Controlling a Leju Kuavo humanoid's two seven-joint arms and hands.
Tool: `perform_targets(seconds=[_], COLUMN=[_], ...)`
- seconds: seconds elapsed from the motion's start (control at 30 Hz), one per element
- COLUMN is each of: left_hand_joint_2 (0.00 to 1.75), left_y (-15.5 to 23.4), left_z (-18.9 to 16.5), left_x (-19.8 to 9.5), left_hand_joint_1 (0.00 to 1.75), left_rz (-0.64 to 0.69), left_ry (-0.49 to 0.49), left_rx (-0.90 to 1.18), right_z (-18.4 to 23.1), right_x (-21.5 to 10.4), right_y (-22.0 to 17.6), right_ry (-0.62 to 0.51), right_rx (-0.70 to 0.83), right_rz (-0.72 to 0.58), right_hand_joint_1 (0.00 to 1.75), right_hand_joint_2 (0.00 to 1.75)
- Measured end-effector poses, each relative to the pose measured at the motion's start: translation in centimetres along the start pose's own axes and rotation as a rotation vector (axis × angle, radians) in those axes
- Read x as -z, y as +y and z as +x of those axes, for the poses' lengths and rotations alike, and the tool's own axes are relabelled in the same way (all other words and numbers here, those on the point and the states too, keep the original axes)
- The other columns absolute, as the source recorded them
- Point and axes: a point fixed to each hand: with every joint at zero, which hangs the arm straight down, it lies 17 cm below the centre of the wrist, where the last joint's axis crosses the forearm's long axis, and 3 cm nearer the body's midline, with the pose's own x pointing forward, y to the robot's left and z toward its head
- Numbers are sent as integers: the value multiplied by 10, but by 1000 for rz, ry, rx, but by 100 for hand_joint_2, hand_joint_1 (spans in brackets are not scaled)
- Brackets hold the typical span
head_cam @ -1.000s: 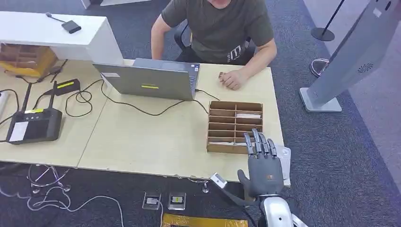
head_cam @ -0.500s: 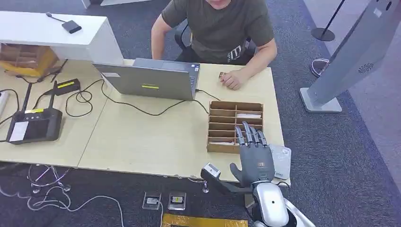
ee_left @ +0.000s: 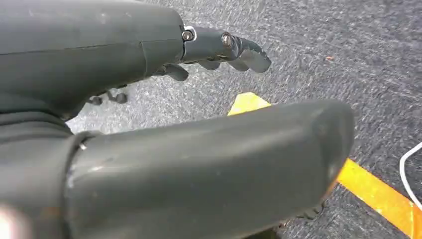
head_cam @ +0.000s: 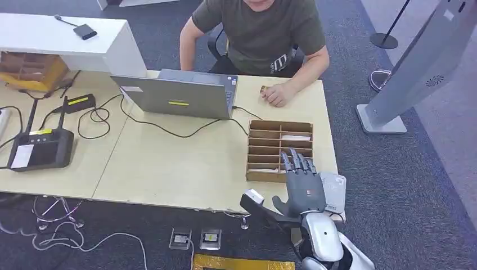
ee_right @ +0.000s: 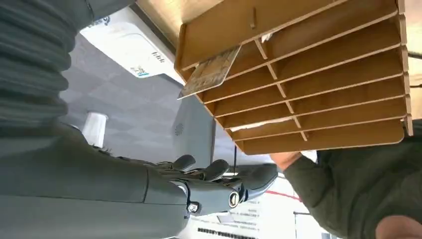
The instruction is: Pass the card to the sensor for recognition and then transmit it.
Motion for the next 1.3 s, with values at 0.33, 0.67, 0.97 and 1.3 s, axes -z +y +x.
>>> perform_targets(seconds=[0.33,0.67,0.97,1.3], left_hand_joint_2=[0,0,0,0], left_y=[-2,-1,0,-2], left_z=[6,8,9,10], left_x=[1,2,3,2], left_hand_joint_1=[0,0,0,0], left_rz=[-37,-47,-48,-57], left_ry=[-26,-37,-42,-50], left_rx=[36,64,73,87], right_z=[-14,-32,-46,-60], right_x=[3,2,8,15], right_y=[4,14,18,25], right_ry=[34,65,84,104], right_rx=[11,-11,-36,-82], right_rz=[-2,29,-3,-3], right_hand_joint_1=[0,0,0,0], right_hand_joint_2=[175,175,175,175])
